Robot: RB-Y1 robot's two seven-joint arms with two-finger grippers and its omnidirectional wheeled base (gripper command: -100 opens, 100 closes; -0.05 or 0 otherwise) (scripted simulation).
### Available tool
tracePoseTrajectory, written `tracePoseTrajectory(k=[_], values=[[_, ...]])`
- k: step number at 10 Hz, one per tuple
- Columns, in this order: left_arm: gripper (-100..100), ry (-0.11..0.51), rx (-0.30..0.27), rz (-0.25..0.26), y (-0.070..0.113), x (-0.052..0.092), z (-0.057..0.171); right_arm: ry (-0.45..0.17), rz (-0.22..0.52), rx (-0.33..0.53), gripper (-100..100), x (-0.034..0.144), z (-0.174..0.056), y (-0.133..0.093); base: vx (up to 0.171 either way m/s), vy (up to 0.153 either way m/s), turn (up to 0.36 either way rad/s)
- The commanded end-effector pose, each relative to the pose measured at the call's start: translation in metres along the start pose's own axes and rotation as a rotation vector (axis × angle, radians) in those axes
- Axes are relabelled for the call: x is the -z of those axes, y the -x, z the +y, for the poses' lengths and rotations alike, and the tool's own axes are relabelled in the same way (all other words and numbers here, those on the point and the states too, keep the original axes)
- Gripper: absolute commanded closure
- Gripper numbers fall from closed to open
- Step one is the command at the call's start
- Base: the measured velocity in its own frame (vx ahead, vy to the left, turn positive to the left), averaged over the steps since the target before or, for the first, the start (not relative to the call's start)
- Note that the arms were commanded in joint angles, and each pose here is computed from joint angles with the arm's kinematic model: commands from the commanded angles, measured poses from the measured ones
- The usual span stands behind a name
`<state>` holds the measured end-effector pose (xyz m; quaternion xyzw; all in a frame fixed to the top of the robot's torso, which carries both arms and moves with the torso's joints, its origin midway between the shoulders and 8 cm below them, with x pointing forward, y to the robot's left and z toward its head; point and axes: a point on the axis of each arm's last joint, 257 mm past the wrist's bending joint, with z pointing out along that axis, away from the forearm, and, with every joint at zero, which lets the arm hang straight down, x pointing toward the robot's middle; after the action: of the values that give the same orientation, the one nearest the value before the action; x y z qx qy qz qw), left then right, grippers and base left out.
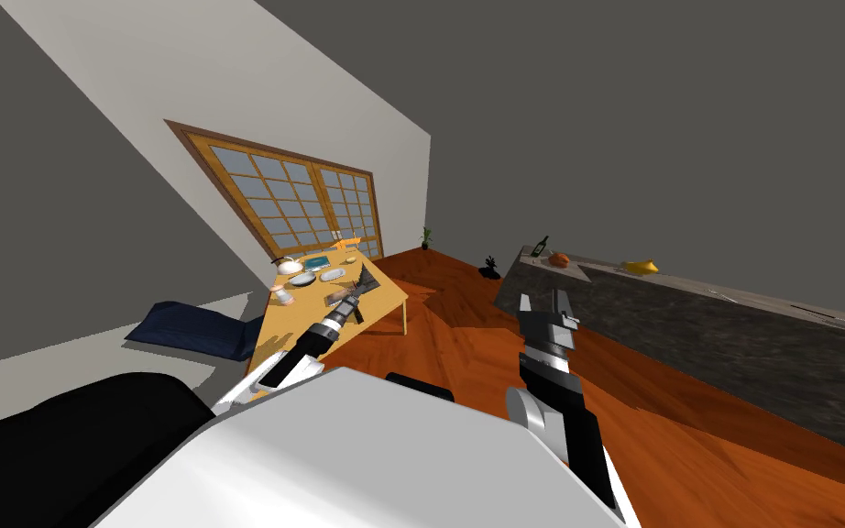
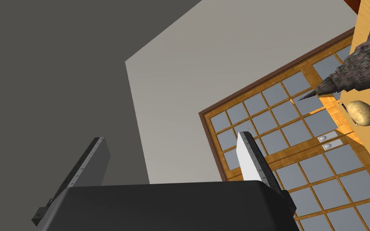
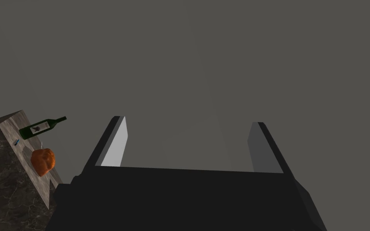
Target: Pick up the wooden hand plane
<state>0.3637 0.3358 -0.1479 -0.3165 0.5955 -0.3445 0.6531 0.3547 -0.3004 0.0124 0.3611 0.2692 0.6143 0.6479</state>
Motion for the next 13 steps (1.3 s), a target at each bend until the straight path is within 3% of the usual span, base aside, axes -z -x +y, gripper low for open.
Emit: tracePoseTrajectory(k=[1,4,6,7,8,9,11,12,13], values=[[-100,0.077,-0.025,0.019,-0.002,0.005,0.026,0.000,0.000,0.000,0,0.000,0.000,0.000,0.046,-0.014,-0.036],[-100,0.220,-0.064,0.049,-0.003,0.017,0.074,0.000,0.000,0.000,0,0.000,0.000,0.000,0.054,-0.016,-0.045],[-100,0.245,-0.063,0.054,-0.004,0.019,0.081,0.000,0.000,0.000,0,0.000,0.000,0.000,0.030,0.000,-0.005],[-100,0.310,-0.080,0.067,-0.004,0.027,0.103,0.000,0.000,0.000,0,0.000,0.000,0.000,0.029,0.008,-0.067],[-100,0.325,-0.080,0.071,-0.005,0.029,0.107,0.000,0.000,0.000,0,0.000,0.000,0.000,0.037,0.010,-0.041],[-100,0.379,-0.095,0.080,-0.003,0.037,0.126,0.000,0.000,0.000,0,0.000,0.000,0.000,0.056,0.005,-0.072],[-100,0.407,-0.095,0.087,-0.004,0.040,0.132,0.000,0.000,0.000,0,0.000,0.000,0.000,0.037,0.009,-0.019],[-100,0.471,-0.107,0.098,-0.003,0.050,0.153,0.000,0.000,0.000,0,0.000,0.000,0.000,0.037,0.008,-0.080],[-100,0.490,-0.107,0.103,-0.004,0.053,0.158,0.000,0.000,0.000,0,0.000,0.000,0.000,0.039,0.013,-0.061]])
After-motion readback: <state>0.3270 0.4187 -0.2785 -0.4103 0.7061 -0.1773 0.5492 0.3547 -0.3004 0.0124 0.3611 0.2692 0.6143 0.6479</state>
